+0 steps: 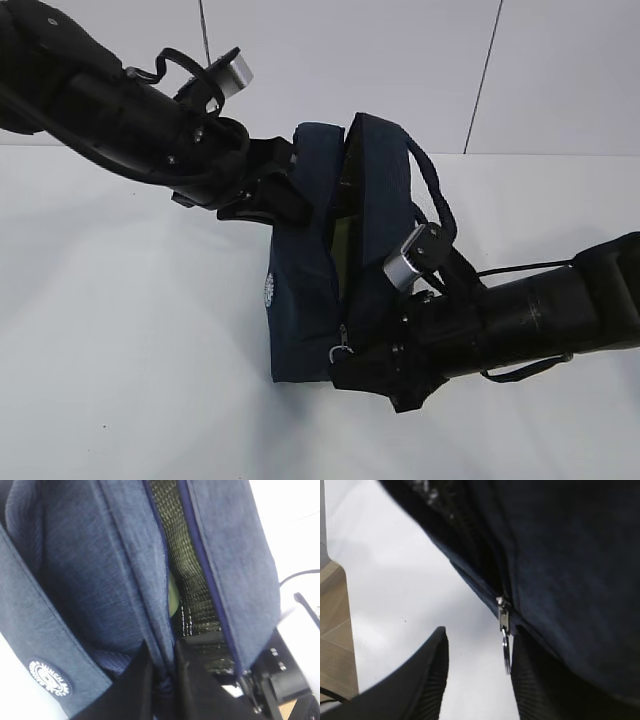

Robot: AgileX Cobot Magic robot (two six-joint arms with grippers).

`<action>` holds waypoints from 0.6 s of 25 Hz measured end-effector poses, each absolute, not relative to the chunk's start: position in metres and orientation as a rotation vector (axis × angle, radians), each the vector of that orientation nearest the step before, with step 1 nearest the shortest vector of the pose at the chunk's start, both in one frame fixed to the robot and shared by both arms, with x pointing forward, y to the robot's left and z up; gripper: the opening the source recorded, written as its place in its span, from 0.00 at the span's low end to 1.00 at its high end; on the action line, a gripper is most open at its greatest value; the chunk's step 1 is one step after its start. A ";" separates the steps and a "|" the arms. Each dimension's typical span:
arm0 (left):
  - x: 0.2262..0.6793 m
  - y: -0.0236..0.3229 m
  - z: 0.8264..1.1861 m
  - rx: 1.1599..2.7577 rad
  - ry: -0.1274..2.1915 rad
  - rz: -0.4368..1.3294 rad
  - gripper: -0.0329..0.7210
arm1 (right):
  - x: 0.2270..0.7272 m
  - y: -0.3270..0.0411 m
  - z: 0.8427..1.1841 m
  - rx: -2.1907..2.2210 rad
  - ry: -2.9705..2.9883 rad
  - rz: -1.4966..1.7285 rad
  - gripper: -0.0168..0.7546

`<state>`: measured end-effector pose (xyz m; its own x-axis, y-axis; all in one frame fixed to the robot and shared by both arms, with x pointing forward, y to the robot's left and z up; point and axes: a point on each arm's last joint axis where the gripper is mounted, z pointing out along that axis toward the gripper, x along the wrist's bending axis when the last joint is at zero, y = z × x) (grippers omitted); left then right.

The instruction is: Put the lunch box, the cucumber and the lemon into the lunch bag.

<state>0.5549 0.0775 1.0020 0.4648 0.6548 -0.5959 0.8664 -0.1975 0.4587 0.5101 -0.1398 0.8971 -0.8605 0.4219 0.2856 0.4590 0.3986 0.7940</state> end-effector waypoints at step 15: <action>0.555 0.077 1.002 1.937 1.268 -0.346 0.09 | 0.519 -0.136 0.894 -1.017 -2.439 -1.457 0.47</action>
